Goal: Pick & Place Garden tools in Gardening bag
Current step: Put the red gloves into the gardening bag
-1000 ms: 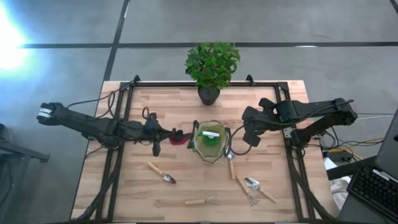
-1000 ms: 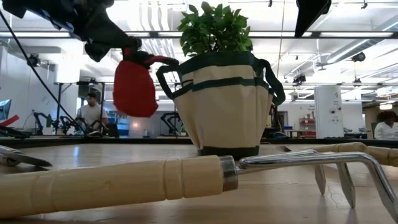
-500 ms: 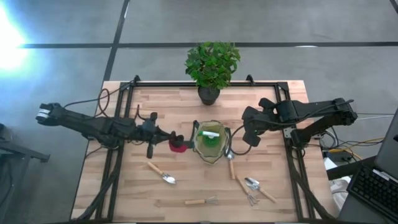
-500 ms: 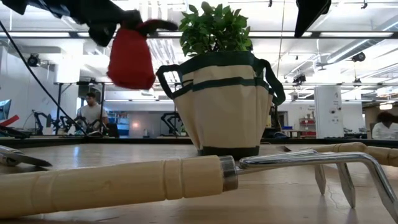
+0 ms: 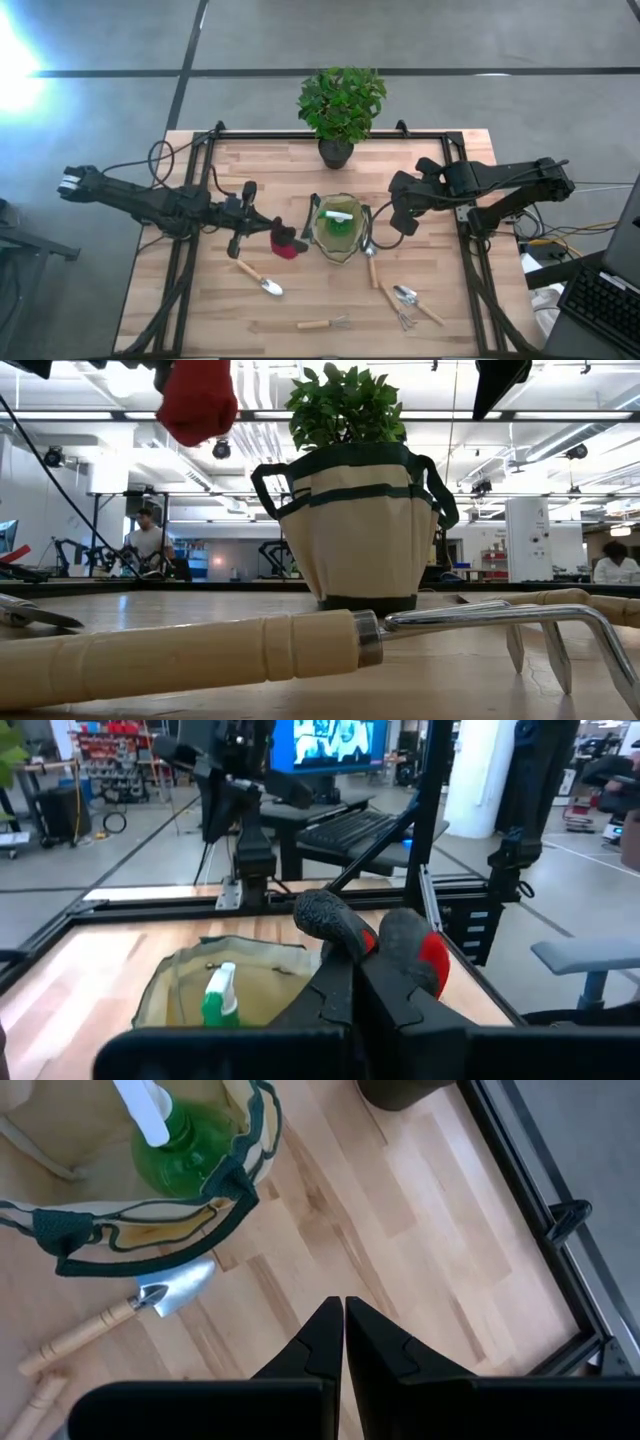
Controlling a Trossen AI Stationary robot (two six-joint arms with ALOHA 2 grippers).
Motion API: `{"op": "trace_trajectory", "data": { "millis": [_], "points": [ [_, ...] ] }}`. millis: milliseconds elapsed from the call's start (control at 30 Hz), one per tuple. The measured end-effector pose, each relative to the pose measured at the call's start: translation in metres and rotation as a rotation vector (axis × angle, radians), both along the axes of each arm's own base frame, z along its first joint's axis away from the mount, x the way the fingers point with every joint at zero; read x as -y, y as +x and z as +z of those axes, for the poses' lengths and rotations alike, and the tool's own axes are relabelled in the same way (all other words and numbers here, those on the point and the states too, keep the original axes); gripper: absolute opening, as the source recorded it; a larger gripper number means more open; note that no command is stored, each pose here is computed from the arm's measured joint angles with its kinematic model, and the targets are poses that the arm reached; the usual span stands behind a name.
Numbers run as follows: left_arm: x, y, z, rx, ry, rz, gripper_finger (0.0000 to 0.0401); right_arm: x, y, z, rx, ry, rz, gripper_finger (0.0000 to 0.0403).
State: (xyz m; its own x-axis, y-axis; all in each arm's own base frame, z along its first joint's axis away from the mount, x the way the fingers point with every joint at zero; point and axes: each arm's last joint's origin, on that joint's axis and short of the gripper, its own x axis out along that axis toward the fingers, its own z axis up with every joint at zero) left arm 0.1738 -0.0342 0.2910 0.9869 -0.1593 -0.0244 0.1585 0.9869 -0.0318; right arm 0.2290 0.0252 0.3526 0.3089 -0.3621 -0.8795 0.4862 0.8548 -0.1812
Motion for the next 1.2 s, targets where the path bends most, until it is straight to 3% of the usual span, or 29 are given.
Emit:
{"op": "trace_trajectory", "data": {
  "millis": [800,1200],
  "points": [
    [0.007,0.037,0.001,0.142,-0.018,0.003,0.0001,0.000,0.001,0.000,0.009,0.001,0.000,0.0008],
    [0.013,0.073,0.014,0.138,0.054,0.009,0.0001,0.000,0.001,0.000,0.012,0.001,0.001,0.0008]
  ]
}}
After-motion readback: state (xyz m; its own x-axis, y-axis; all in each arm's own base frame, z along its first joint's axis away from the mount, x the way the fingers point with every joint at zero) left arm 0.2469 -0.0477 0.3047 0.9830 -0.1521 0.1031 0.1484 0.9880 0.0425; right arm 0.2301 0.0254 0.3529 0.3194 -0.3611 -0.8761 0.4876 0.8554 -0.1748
